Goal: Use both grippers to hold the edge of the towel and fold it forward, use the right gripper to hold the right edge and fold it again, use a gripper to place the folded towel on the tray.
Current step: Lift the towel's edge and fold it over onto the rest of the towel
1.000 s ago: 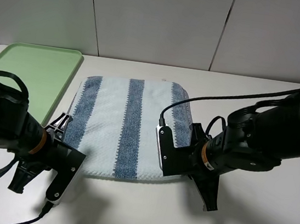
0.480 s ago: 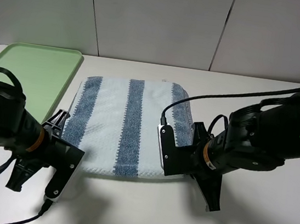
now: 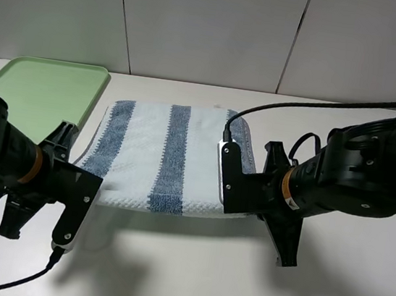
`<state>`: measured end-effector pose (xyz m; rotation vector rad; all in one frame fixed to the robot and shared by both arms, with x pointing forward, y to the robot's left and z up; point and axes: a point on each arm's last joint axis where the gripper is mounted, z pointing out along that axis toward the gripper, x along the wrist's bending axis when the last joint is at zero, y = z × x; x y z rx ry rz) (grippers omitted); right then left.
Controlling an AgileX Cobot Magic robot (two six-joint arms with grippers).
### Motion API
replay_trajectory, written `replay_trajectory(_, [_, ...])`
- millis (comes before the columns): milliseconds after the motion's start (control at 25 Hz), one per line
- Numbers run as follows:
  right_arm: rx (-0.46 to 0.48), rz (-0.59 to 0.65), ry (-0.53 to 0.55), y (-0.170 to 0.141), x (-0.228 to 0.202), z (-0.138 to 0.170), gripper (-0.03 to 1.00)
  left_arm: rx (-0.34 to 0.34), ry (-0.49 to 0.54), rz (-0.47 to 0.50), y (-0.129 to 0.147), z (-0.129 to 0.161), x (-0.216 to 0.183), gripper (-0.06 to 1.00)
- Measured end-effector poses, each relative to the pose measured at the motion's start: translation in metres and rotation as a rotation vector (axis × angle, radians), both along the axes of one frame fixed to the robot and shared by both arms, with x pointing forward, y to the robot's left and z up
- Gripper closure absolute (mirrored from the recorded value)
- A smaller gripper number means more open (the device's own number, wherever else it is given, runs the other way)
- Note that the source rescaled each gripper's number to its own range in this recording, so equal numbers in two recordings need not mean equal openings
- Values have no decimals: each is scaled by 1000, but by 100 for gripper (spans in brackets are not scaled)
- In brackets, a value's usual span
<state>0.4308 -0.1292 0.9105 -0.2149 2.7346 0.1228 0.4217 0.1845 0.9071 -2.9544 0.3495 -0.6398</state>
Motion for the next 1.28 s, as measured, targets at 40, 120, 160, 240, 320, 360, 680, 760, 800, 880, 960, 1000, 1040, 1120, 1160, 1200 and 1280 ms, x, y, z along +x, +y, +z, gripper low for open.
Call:
replay_trajectory(40, [0, -7, -2, -1, 0, 2, 97, -12, -11, 12, 0, 4, 0, 94])
replay_trajectory(120, [14, -20, -12, -2, -1, 9, 97, -37, -42, 45, 3, 16, -2, 94])
replay_trajectory(160, [24, -27, -18, -3, -2, 13, 97, -42, -51, 52, 4, 20, -3, 94])
replay_trajectory(240, [41, -41, -31, -4, -3, 21, 97, -47, -68, 57, 5, 27, -6, 94])
replay_trajectory(320, [51, -54, -41, -7, -5, 28, 97, -45, -79, 44, 4, 33, -11, 94])
replay_trajectory(360, [54, -60, -46, -8, -6, 32, 97, -45, -81, 38, 3, 35, -14, 94])
replay_trajectory(680, [87, -103, -41, -18, -19, 57, 97, -38, -56, 85, -10, 53, -22, 94])
replay_trajectory(760, [99, -110, -39, -20, -22, 63, 97, -41, -57, 92, -12, 57, -22, 94])
replay_trajectory(800, [108, -116, -36, -22, -24, 66, 97, -40, -59, 104, -12, 60, -22, 94])
replay_trajectory(880, [124, -129, -34, -24, -27, 72, 97, -40, -62, 127, -15, 68, -19, 94])
replay_trajectory(960, [136, -138, -37, -27, -30, 77, 97, -40, -66, 145, -16, 74, -17, 94])
replay_trajectory(1000, [136, -138, -37, -27, -30, 77, 97, -43, -70, 152, -17, 77, -16, 94])
replay_trajectory(1040, [140, -144, -38, -29, -32, 80, 97, -44, -71, 161, -18, 80, -15, 94])
replay_trajectory(1120, [153, -155, -36, -31, -35, 84, 97, -47, -69, 181, -20, 87, -13, 94])
replay_trajectory(1160, [158, -162, -33, -32, -36, 86, 97, -48, -64, 183, -22, 89, -13, 94])
replay_trajectory(1200, [162, -166, -32, -34, -38, 88, 97, -51, -54, 186, -23, 91, -13, 94])
replay_trajectory(1280, [167, -179, -24, -36, -41, 91, 97, -56, -33, 183, -24, 93, -14, 94])
